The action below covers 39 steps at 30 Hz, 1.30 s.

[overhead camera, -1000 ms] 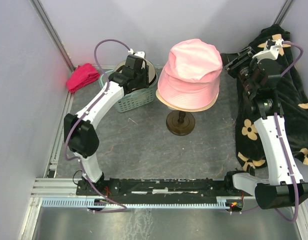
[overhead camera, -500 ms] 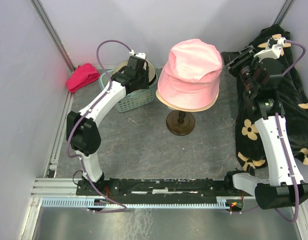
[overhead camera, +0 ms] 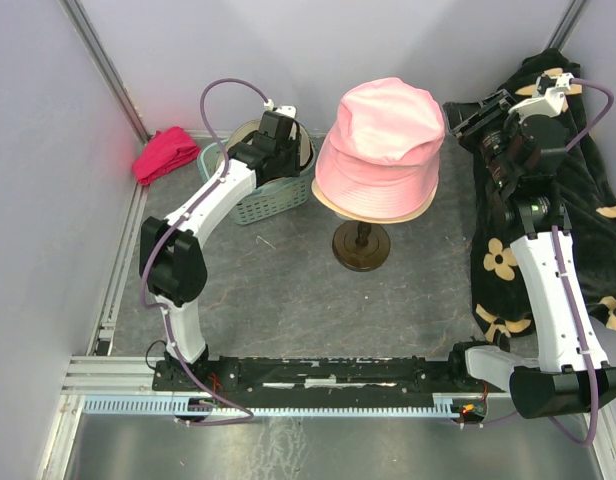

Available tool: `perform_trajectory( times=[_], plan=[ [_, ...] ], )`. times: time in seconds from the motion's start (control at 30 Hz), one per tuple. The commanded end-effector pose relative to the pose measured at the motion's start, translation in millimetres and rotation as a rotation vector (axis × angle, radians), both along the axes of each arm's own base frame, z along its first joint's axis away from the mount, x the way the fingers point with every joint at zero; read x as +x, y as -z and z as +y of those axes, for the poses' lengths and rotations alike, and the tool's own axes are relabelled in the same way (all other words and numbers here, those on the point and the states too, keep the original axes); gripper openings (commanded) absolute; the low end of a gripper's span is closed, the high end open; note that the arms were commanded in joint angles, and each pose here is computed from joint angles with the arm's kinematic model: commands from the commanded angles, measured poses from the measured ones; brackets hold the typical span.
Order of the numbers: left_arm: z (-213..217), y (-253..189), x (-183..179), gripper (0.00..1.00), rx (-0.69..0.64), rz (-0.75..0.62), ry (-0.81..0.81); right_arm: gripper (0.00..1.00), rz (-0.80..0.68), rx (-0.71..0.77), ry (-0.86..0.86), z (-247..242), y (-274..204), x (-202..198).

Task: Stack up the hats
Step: Pick up the hat from the bin.

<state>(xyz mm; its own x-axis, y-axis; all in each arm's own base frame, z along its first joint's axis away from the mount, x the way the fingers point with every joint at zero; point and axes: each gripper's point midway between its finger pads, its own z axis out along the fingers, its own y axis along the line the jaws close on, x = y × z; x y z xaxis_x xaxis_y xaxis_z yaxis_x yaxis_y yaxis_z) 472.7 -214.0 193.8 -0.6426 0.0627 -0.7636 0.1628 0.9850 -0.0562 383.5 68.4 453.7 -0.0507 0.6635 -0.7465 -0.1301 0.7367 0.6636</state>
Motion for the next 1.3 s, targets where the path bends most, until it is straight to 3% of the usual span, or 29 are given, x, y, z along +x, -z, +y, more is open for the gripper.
perform_trajectory(
  times=[0.0, 0.9, 1.03, 1.17, 1.27],
  plan=[
    [-6.0, -12.6, 6.1, 0.5, 0.002, -0.037, 0.04, 0.44, -0.07, -0.018, 0.008, -1.0, -24.8, -2.3],
    [19.5, 2.9, -13.2, 0.49, 0.036, 0.008, 0.042, 0.44, -0.066, -0.012, 0.004, 1.2, -17.0, 12.0],
    [18.7, 13.8, -12.4, 0.39, 0.021, 0.039, 0.047, 0.44, -0.065, -0.014, 0.006, 0.6, -16.4, 12.4],
    [17.8, 19.2, -11.2, 0.2, 0.016, 0.054, 0.052, 0.44, -0.07, -0.017, 0.019, -1.8, -18.5, 10.8],
    [19.3, 19.1, -8.3, 0.12, 0.015, 0.048, 0.046, 0.44, -0.074, -0.02, 0.019, -1.9, -20.5, 10.1]
  ],
)
